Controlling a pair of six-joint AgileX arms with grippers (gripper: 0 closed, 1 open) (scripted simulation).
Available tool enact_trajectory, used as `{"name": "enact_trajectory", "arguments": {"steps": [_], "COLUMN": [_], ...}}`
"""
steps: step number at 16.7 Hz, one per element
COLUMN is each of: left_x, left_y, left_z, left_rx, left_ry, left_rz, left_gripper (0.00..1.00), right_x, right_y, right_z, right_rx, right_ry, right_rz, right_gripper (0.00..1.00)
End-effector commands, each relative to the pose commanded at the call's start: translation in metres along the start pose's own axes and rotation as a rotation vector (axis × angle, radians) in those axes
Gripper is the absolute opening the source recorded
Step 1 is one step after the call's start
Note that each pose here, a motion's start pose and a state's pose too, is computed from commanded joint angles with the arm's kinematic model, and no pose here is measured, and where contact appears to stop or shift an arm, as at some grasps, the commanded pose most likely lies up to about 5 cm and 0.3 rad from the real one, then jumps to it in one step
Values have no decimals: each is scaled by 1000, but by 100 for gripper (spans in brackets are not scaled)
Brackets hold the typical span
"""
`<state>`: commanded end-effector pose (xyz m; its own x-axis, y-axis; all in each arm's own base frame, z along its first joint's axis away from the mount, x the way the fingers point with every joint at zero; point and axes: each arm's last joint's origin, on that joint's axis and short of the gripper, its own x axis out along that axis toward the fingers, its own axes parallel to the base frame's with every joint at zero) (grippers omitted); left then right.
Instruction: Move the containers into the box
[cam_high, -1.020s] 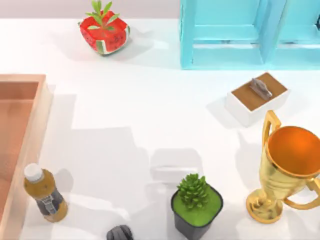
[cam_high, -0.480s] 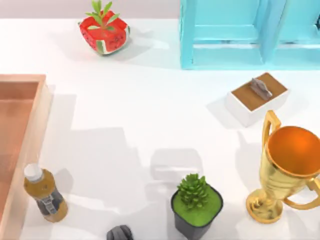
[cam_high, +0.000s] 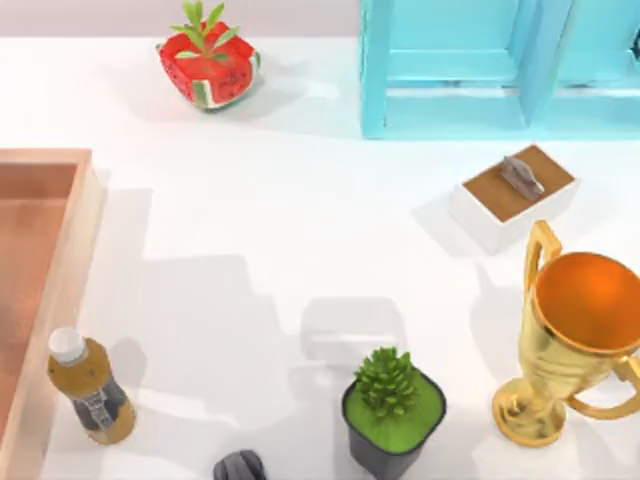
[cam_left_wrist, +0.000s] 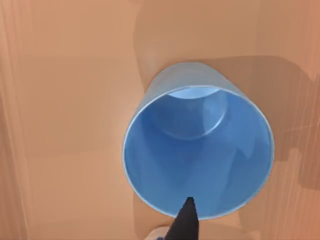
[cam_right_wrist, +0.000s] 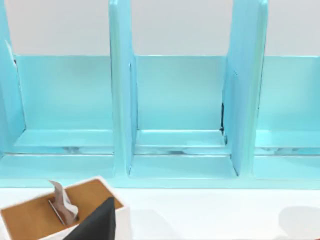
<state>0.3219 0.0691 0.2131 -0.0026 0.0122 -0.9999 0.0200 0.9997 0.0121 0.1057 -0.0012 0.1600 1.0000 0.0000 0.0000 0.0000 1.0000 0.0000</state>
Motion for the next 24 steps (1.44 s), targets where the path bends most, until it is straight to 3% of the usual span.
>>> {"name": "enact_trajectory", "arguments": {"steps": [2,3,13,21,24], "left_x": [0,0,-4,-87,-100], "left_y": [0,0,0,1,1], "left_z": [0,0,1,2,0], "left_rx": [0,0,2,1,2], "left_ry": [0,0,0,-1,-1], "left_rz": [0,0,-1,-2,0], "left_gripper": [98,100,100,100,100], "right_x": [0,0,0,0,0], "right_y": [0,0,0,0,0], "right_z": [0,0,0,0,0], "right_rx": [0,0,0,0,0], "right_ry": [0,0,0,0,0], "right_rz": [0,0,0,0,0], "right_gripper": [100,100,100,100,100]}}
